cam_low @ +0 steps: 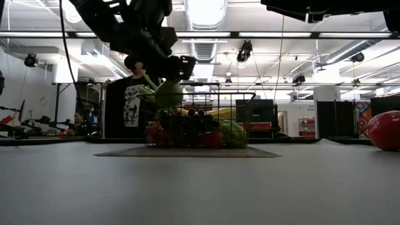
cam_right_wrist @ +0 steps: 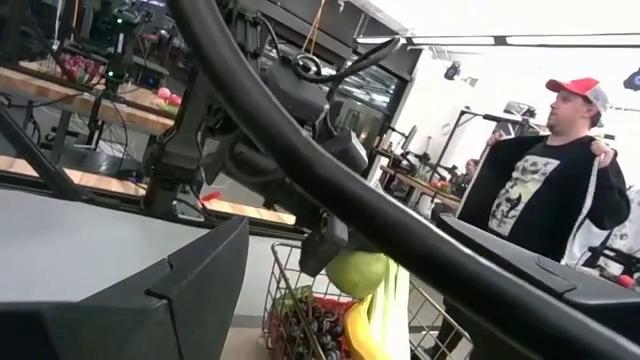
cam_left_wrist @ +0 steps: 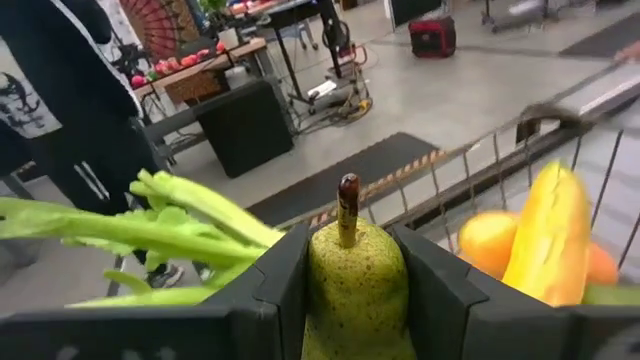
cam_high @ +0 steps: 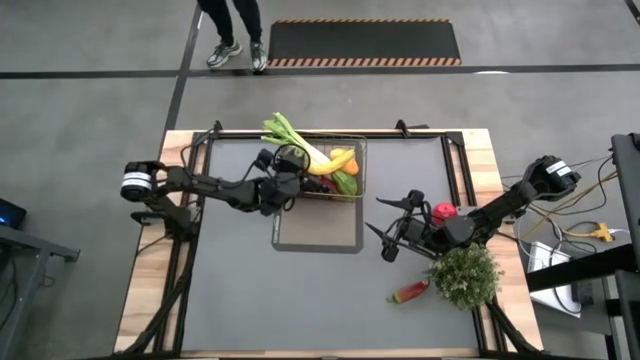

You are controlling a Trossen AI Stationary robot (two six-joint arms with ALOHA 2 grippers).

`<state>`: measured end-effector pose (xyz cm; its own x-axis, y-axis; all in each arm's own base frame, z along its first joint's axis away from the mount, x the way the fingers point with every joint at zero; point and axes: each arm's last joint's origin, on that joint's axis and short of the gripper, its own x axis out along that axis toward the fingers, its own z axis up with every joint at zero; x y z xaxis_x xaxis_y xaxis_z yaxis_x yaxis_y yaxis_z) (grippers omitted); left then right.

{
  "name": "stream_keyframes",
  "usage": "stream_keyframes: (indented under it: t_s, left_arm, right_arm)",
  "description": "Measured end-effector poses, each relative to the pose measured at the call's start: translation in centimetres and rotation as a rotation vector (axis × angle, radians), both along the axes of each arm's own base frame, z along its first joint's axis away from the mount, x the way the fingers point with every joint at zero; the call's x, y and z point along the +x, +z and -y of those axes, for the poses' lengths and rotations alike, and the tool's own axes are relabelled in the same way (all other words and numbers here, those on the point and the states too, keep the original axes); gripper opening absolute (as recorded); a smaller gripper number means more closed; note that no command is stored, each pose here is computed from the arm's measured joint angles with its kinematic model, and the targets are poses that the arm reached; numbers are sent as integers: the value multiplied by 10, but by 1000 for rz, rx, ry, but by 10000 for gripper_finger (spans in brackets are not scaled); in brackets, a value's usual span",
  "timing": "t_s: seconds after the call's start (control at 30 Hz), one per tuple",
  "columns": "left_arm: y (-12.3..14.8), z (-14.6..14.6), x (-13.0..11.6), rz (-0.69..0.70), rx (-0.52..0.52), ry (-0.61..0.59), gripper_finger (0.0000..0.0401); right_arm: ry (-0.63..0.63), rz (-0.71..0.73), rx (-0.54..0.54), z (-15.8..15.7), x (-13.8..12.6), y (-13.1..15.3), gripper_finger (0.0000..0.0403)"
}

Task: Build produce basket
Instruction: Put the pear into the wire basket, then put the red chili pepper into the wire basket

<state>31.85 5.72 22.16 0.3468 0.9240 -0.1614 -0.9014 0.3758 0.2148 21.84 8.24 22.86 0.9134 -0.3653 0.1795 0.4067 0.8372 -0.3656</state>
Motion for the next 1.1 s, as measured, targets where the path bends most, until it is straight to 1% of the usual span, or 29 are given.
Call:
stream_keyframes:
  t_s: [0.07,0.27,0.37,0.53,0.77,0.93,1.1]
  left_arm:
    - [-3,-1,-2,-27,-11,7,106]
    - [-13,-4,-6,-14,-66,48,114]
    - [-14,-5,-6,-11,-70,48,116]
    - [-14,-5,-6,39,-90,56,126]
    - [-14,-6,-6,31,-90,54,169]
    - [-14,-5,-6,31,-90,51,208]
    - [-6,7,-10,-8,-85,7,233]
  right_arm:
    - [1,-9,-2,0,0,-1,302]
    - [5,-27,7,0,1,-4,309]
    - [5,-29,6,0,1,-4,308]
    - [5,-31,3,0,1,-4,308]
    - [5,-29,6,0,1,-4,316]
    - [10,-17,35,0,1,-3,316]
    - [16,20,79,0,0,4,317]
